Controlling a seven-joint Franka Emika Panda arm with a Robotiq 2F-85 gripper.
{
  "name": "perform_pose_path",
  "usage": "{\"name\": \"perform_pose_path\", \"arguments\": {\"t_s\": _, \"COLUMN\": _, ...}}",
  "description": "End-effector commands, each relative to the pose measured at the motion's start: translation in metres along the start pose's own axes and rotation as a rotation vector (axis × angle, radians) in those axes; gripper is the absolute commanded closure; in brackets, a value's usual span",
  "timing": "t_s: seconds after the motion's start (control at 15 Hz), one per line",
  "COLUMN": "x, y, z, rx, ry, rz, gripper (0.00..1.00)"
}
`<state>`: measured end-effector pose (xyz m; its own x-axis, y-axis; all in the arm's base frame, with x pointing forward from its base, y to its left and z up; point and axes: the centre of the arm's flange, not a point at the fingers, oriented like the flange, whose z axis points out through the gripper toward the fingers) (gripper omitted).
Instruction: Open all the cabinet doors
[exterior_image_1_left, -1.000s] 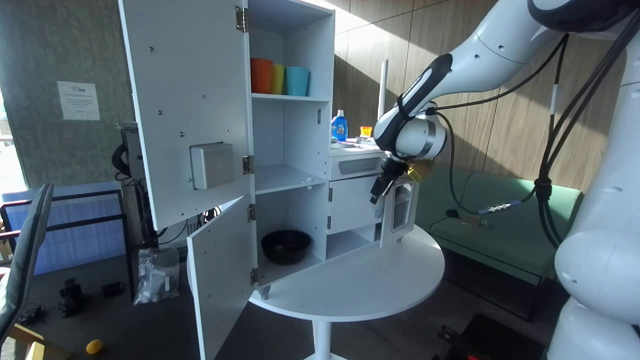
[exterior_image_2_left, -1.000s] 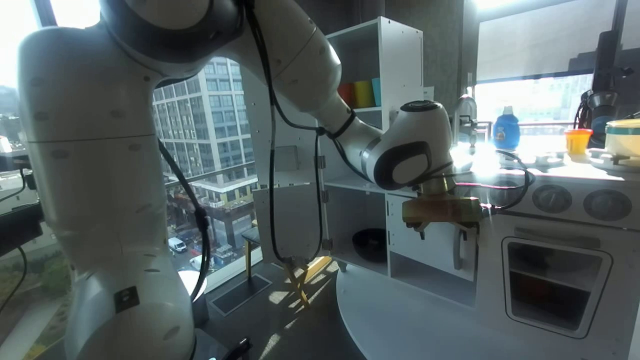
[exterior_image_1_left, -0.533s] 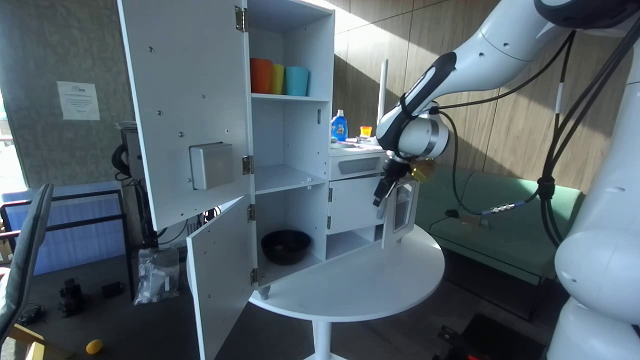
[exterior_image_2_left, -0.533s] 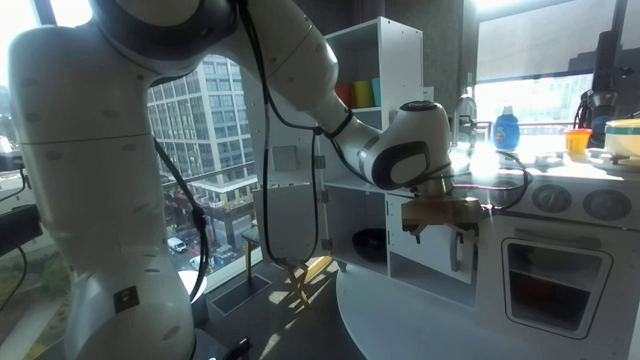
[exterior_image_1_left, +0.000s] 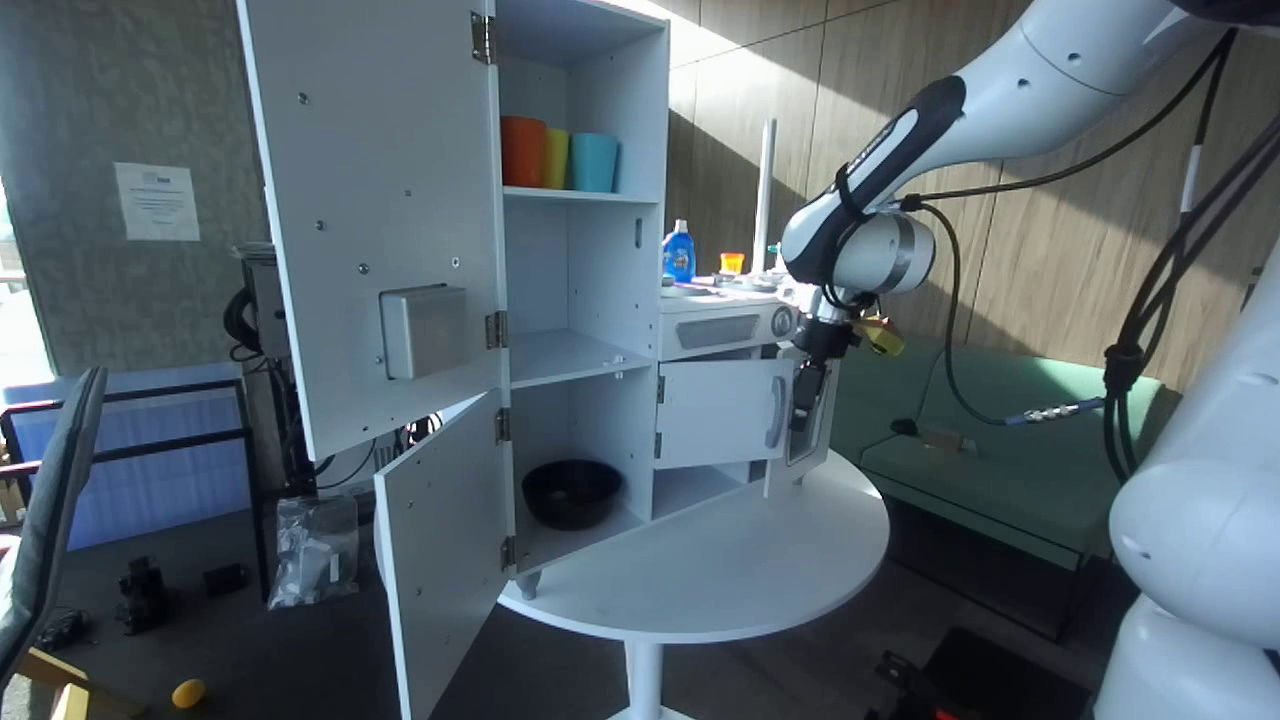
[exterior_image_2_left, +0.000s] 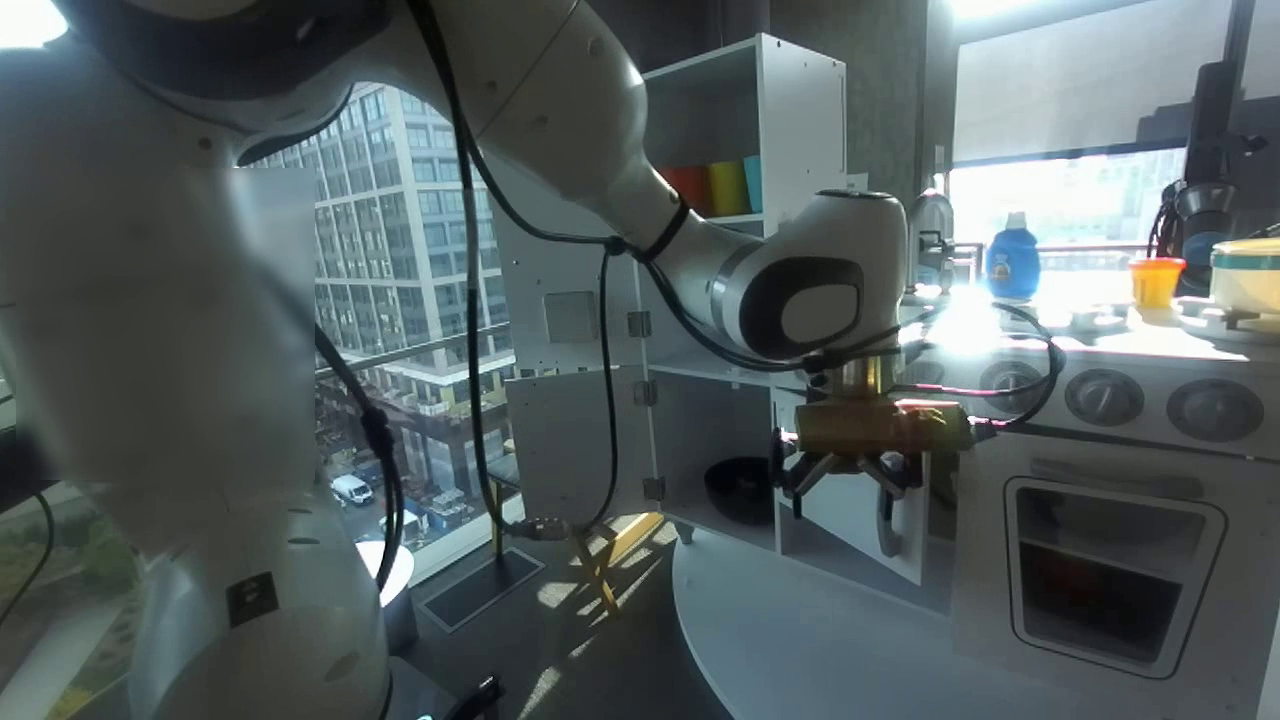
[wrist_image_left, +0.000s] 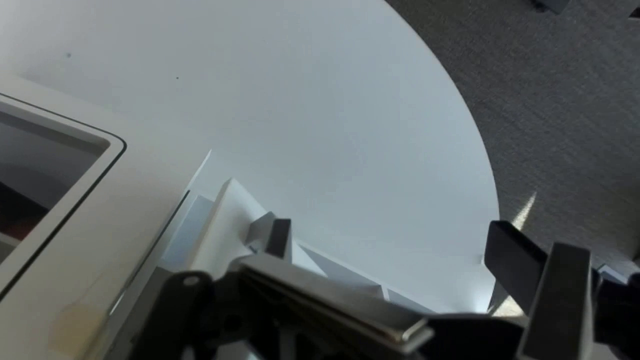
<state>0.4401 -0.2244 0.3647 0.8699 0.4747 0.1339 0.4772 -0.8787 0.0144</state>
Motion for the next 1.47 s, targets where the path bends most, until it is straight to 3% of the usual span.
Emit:
{"name": "perform_pose_path", "arguments": {"t_s": 0.0, "x": -0.01, "y": -0.014, "z": -0.022, "rx": -0.093, "ry": -0.165, "rz": 0.05, "gripper": 0.0}}
{"name": "perform_pose_path", "arguments": {"t_s": 0.13, "x": -0.008, "y": -0.008, "z": -0.033, "rx": -0.209, "ry": -0.192, "rz": 0.118, "gripper": 0.0}}
{"name": "perform_pose_path", "arguments": {"t_s": 0.27, "x": -0.003, "y": -0.003, "z": -0.051, "rx": -0.261, "ry": -0.19, "rz": 0.23, "gripper": 0.0}}
{"name": "perform_pose_path", "arguments": {"t_s": 0.67, "x": 0.003, "y": -0.003, "z": -0.118, "rx": -0.263, "ry": -0.095, "rz": 0.555, "gripper": 0.0}}
{"name": "perform_pose_path", "arguments": {"t_s": 1.0, "x": 0.036, "y": 0.0, "z": -0.127, "rx": -0.256, "ry": -0.041, "rz": 0.821, "gripper": 0.0}}
{"name": "perform_pose_path", "arguments": {"t_s": 1.27, "x": 0.051, "y": 0.01, "z": -0.116, "rx": -0.323, "ry": 0.01, "rz": 0.759, "gripper": 0.0}}
{"name": "perform_pose_path", "arguments": {"t_s": 1.4, "x": 0.053, "y": 0.016, "z": -0.109, "rx": -0.357, "ry": 0.014, "rz": 0.671, "gripper": 0.0}}
